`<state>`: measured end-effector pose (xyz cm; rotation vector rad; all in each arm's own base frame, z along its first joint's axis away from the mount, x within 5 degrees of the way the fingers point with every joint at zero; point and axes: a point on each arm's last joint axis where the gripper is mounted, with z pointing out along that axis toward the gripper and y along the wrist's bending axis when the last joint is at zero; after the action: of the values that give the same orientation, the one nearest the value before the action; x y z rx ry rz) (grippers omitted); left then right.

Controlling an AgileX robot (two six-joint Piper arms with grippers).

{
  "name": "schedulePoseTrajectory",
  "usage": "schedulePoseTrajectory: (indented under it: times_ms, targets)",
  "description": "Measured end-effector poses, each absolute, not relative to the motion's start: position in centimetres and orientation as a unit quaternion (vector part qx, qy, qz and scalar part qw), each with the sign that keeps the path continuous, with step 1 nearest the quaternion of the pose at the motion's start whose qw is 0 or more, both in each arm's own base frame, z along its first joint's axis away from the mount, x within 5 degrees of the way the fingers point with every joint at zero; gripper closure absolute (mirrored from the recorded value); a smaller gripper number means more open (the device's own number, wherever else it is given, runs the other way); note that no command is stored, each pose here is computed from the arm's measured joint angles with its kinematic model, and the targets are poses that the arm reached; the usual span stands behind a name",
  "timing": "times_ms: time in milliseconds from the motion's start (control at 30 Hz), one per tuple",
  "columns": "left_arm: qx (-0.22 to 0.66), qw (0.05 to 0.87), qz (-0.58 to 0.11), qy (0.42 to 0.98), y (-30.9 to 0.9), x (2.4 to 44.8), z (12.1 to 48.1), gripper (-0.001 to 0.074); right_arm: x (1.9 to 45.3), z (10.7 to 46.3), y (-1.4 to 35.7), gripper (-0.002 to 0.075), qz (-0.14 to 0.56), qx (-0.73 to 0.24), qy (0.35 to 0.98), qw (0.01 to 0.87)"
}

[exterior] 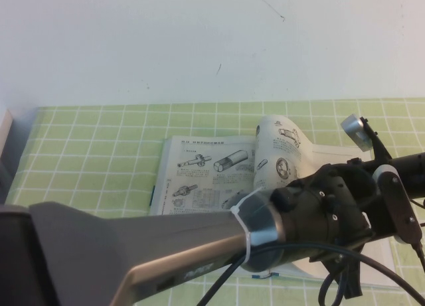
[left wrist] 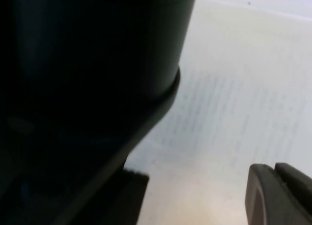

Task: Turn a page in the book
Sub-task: Open the closed book

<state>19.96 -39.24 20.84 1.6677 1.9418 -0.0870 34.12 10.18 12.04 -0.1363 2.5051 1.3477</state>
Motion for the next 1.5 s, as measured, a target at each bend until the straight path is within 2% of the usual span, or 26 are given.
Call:
schedulePoseTrajectory:
  times_ms: [333, 1000, 1233, 1333, 1500]
  targets:
    - [0.602, 0.251, -0.041, 0.757, -39.2, 22.3, 16.4, 0.0737, 34.0, 12.0, 10.2, 0.0321, 0.463, -0.063, 0.872, 0.147]
    - [0.558, 0.22, -0.093, 0.795, -38.2, 24.5, 15.9, 0.0737, 33.9, 11.6, 10.1, 0.0321, 0.438, -0.089, 0.882, 0.149]
    - [0.562, 0.23, -0.103, 0.788, -38.5, 24.9, 15.7, 0.0737, 33.9, 11.4, 8.5, 0.0323, 0.444, -0.081, 0.882, 0.137]
    - [0.57, 0.243, -0.106, 0.778, -38.9, 24.9, 15.7, 0.0737, 33.7, 11.4, 7.7, 0.0351, 0.454, -0.081, 0.878, 0.129]
    - [0.574, 0.259, -0.11, 0.769, -39.3, 25.0, 15.9, 0.0737, 33.7, 11.6, 7.0, 0.0475, 0.469, -0.079, 0.871, 0.125]
